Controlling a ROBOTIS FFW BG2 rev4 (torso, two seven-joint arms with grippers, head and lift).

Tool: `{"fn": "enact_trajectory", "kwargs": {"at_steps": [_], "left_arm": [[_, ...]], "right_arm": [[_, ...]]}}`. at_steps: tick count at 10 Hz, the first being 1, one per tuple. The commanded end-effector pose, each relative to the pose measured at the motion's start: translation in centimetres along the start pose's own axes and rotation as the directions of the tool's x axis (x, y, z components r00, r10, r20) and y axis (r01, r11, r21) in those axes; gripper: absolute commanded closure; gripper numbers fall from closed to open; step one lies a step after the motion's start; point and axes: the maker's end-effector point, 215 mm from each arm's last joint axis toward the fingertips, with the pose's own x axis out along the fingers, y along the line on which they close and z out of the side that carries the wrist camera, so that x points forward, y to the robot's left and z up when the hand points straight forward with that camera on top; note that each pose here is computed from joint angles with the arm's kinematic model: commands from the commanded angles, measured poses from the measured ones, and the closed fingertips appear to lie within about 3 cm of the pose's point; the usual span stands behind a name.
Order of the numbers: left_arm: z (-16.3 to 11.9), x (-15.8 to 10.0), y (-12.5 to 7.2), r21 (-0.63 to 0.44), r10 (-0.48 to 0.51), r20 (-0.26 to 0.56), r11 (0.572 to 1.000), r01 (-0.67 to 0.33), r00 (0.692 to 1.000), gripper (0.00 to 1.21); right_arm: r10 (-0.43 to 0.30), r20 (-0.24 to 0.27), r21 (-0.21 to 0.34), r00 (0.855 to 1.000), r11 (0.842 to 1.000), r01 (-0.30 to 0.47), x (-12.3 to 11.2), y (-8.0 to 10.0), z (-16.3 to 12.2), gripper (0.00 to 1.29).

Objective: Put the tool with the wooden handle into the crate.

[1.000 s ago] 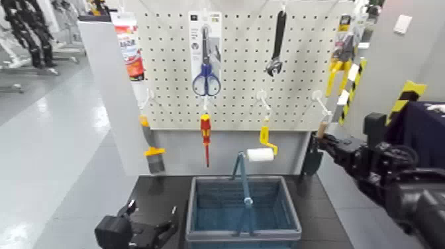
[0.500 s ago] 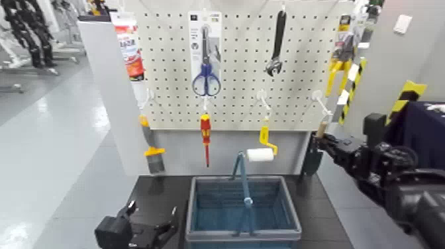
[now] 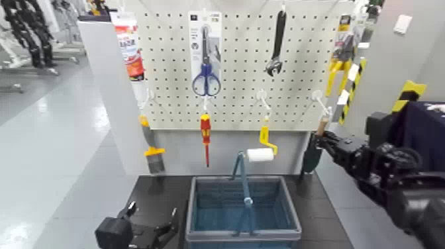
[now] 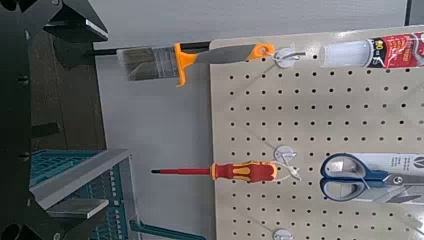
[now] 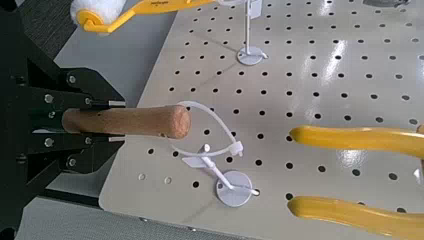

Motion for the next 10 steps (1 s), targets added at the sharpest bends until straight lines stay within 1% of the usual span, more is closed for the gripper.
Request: {"fn": "enact_trajectory", "kwargs": {"at_steps": [1, 3, 4, 7, 8, 10], "left_arm": [[-0.1, 0.0, 0.0, 0.000, 0.000, -0.004, 1.000, 0.000, 1.000, 0.13], [-0.2, -0.1, -0.1, -0.002, 0.000, -0.007, 1.000, 0.000, 1.000, 0.13], [-0.2, -0.1, -0.2, -0.002, -0.001, -0.007, 1.000, 0.001, 1.000, 0.13], [-0.3, -0.1, -0.2, -0.003, -0.002, -0.010, 1.000, 0.002, 1.000, 0.13], [-0.3, -0.1, -0.2, -0.004, -0.001, -0.010, 1.000, 0.001, 1.000, 0.13], [-0.3, -0.1, -0.3, -0.006, -0.001, -0.009, 1.000, 0.001, 1.000, 0.13]], "right_arm": [[-0.013, -0.001, -0.011, 1.000, 1.000, 0.013, -1.0, 0.8, 1.5, 1.27], [-0.021, 0.000, -0.014, 1.000, 1.000, 0.021, -1.9, 2.1, 3.1, 1.27], [-0.018, 0.012, -0.004, 1.000, 1.000, 0.018, -2.4, 2.7, 3.9, 1.27], [-0.006, 0.044, 0.051, 0.999, 0.999, 0.004, -3.3, 4.9, 6.3, 1.27], [-0.001, 0.062, 0.087, 0.998, 0.996, -0.004, -3.7, 5.7, 6.9, 1.27], [0.014, 0.078, 0.154, 0.997, 0.988, -0.026, -3.9, 7.4, 7.0, 1.27]]}}
